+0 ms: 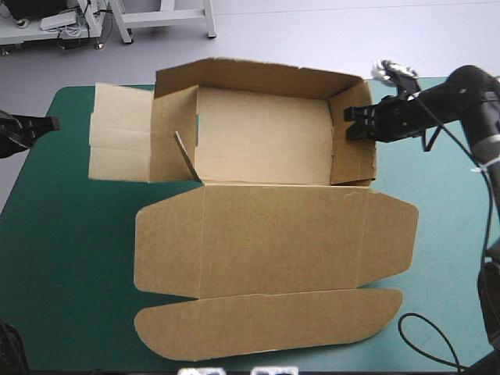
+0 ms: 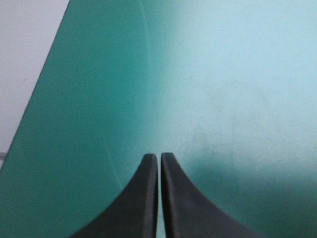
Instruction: Fold the box
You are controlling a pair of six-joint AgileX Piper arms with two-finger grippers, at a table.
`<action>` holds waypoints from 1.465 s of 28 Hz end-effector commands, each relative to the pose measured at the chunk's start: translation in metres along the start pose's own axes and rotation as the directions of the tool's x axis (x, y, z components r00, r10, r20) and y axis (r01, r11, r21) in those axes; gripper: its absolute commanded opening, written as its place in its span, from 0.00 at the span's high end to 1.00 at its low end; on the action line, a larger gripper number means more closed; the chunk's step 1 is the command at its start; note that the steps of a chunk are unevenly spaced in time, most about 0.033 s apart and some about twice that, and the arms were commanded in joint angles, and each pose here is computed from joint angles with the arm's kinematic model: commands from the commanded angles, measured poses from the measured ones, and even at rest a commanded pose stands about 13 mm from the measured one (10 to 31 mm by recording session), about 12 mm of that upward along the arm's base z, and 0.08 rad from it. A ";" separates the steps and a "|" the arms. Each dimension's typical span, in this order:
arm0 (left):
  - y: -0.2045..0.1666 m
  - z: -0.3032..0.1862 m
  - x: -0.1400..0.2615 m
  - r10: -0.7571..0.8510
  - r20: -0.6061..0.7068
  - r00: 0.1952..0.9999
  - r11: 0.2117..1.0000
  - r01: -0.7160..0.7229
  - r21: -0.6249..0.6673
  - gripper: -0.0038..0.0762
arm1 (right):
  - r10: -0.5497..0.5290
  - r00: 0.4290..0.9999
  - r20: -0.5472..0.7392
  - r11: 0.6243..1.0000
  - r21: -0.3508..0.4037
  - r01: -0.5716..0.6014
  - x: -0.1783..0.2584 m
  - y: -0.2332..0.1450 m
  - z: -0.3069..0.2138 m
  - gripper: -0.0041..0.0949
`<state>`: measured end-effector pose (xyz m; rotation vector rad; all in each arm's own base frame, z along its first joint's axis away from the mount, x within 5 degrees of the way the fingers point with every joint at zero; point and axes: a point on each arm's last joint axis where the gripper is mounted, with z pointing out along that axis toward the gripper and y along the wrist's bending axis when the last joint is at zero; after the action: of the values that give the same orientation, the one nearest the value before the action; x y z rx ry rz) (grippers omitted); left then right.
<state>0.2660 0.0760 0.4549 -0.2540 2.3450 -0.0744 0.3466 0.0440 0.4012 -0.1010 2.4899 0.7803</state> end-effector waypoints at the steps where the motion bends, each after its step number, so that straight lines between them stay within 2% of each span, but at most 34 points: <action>1: 0.002 -0.012 -0.017 -0.104 0.150 0.983 0.982 0.077 0.175 0.94 | -0.011 0.979 0.203 0.991 -0.125 0.037 0.006 0.032 -0.075 0.98; 4: -0.001 0.004 -0.024 -0.168 0.128 0.977 0.920 0.109 0.377 0.94 | -0.020 0.949 0.314 0.983 -0.167 0.075 0.016 0.044 -0.112 0.98; 6: -0.010 0.009 -0.028 -0.191 0.107 0.976 0.847 0.109 0.520 0.94 | -0.033 0.936 0.351 0.977 -0.186 0.104 0.020 0.052 -0.124 0.98; 8: -0.019 0.008 -0.033 -0.218 0.106 0.970 0.747 0.096 0.658 0.94 | -0.037 0.930 0.365 0.974 -0.196 0.116 0.023 0.057 -0.130 0.98; 11: -0.038 0.000 -0.042 -0.280 0.090 0.956 0.503 0.066 0.862 0.94 | -0.028 0.927 0.374 0.962 -0.241 0.126 0.024 0.063 -0.133 0.98; 14: -0.053 -0.005 -0.043 -0.285 0.074 0.956 0.424 0.057 0.904 0.94 | -0.027 0.924 0.382 0.952 -0.272 0.140 0.024 0.067 -0.133 0.98; 20: -0.099 -0.016 -0.033 -0.185 0.059 0.981 0.331 0.005 0.944 0.94 | -0.046 0.923 0.381 0.951 -0.267 0.158 0.024 0.068 -0.132 0.97; 23: -0.115 -0.026 -0.028 -0.146 0.070 0.987 0.298 -0.024 0.954 0.94 | -0.056 0.916 0.397 0.964 -0.217 0.153 0.023 0.064 -0.131 0.97; 26: -0.120 -0.035 -0.025 -0.132 0.086 0.988 0.285 -0.046 0.957 0.94 | -0.061 0.912 0.406 0.972 -0.184 0.147 0.020 0.060 -0.130 0.97; 32: -0.134 -0.054 -0.017 -0.096 0.112 0.989 0.248 -0.086 0.965 0.94 | -0.046 0.922 0.385 0.974 -0.189 0.128 0.009 0.055 -0.110 0.97; 36: -0.144 -0.065 -0.010 -0.066 0.127 0.990 0.222 -0.110 0.969 0.94 | -0.068 0.913 0.402 0.979 -0.151 0.139 0.003 0.056 -0.096 0.97; 41: -0.144 -0.066 -0.008 -0.055 0.124 0.991 0.239 -0.107 0.965 0.94 | -0.066 0.910 0.410 0.981 -0.139 0.134 -0.002 0.053 -0.089 0.97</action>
<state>0.2728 -0.0589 0.5048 0.3431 1.7768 -1.3774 0.3017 0.0387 0.4709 -0.1498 2.1333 0.8516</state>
